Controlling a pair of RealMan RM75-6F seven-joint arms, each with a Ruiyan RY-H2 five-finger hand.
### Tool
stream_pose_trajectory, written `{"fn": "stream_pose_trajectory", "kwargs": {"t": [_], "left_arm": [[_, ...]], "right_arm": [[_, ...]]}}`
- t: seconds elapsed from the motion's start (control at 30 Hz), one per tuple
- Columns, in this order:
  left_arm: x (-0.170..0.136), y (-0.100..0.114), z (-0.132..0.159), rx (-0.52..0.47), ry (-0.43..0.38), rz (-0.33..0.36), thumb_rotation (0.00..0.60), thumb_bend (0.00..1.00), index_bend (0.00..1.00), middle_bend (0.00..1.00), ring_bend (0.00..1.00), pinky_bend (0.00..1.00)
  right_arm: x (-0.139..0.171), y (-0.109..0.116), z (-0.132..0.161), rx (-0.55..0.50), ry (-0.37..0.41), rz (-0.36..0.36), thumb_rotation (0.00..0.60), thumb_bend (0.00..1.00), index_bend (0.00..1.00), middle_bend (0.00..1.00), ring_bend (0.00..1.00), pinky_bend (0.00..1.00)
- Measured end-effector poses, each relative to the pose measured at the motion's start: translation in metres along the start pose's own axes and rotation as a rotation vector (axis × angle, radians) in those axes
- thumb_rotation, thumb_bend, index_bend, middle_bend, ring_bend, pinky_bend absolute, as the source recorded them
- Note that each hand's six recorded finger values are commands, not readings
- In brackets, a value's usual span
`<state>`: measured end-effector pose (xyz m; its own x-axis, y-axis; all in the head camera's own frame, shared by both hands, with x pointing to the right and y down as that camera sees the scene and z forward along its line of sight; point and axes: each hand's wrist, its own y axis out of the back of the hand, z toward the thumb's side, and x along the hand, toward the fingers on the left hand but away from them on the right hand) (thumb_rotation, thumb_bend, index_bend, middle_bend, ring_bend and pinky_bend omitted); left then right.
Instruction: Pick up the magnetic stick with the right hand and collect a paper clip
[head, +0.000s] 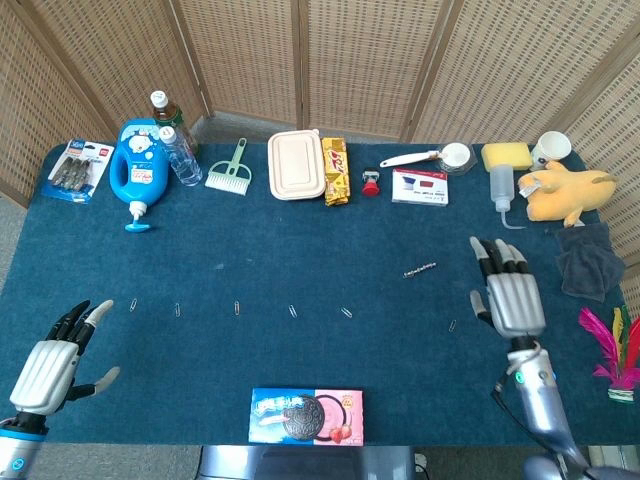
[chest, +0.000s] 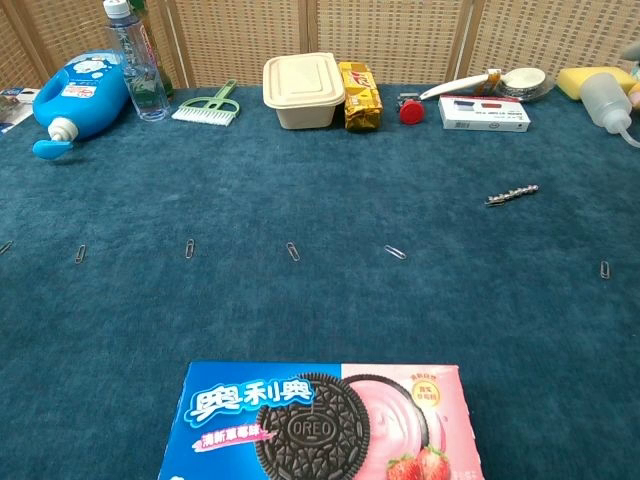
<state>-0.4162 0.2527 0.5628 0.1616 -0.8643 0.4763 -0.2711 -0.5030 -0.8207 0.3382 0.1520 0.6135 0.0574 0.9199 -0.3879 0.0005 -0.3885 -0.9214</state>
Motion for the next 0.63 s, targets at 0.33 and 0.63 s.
{"fn": "stream_pose_trajectory", "kwargs": {"t": [0.33,0.63], "left_arm": [[-0.016,-0.005,0.007,0.011,-0.023,0.015,0.6,0.42,0.03,0.15,0.02,0.1],[-0.016,-0.004,0.009,0.02,-0.024,0.012,0.6,0.42,0.05,0.15,0.02,0.1]], "right_arm": [[0.064,0.001,-0.02,-0.035,-0.053,-0.009,0.6,0.46,0.0,0.13,0.06,0.12],[0.083,-0.004,-0.031,-0.044,-0.078,0.005,0.6,0.46,0.0,0.13,0.06,0.12]]}}
